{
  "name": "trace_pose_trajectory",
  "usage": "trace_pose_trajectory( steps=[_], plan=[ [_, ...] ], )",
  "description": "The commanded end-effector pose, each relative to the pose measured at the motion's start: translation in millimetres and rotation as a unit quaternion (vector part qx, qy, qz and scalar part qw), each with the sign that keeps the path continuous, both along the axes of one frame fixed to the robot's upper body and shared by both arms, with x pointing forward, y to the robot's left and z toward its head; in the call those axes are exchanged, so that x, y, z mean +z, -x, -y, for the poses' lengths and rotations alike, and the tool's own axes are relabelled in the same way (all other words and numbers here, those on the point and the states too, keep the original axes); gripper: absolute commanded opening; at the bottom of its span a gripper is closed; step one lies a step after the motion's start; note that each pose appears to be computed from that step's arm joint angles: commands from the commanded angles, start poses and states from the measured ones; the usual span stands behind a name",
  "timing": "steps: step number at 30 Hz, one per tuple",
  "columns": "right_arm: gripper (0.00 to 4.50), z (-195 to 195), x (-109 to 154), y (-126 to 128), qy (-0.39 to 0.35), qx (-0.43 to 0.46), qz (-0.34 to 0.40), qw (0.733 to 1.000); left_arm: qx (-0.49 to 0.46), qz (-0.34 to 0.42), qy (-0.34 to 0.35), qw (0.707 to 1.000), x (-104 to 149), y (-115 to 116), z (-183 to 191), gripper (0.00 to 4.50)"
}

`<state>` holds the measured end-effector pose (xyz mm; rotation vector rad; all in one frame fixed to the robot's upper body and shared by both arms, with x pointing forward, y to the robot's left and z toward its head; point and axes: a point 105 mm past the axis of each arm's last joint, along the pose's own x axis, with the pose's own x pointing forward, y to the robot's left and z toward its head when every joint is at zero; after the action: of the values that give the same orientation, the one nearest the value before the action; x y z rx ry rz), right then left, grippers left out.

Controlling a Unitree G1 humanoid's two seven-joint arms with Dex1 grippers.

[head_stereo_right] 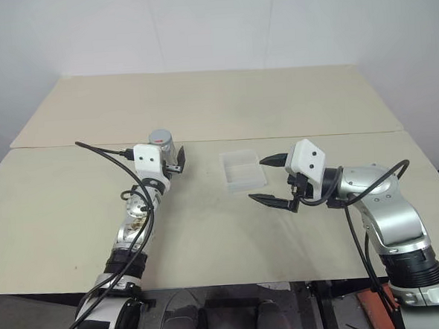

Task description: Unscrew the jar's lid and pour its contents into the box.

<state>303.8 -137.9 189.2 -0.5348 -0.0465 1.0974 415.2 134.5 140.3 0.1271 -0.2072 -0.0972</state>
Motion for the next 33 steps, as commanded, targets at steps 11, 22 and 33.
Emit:
trace_pose_trajectory(
  steps=[11, 22, 33],
  plan=[
    [4.5, 2.4, 10.6, 2.9, 0.0, 0.007, 0.018, 1.0, 0.01, 0.011, -0.001, 1.0, 15.3, -12.9, -0.6, 3.28],
    [4.5, 3.4, 11.2, 5.6, 0.0, 0.009, 0.022, 1.0, 0.004, 0.01, -0.002, 1.0, 18.2, -22.3, -1.2, 1.95],
    [4.5, -12.2, 27.4, -0.5, -0.071, 0.014, 0.016, 0.997, -0.283, -0.011, -0.053, 0.957, 53.3, 34.3, -8.5, 1.95]
  ],
)
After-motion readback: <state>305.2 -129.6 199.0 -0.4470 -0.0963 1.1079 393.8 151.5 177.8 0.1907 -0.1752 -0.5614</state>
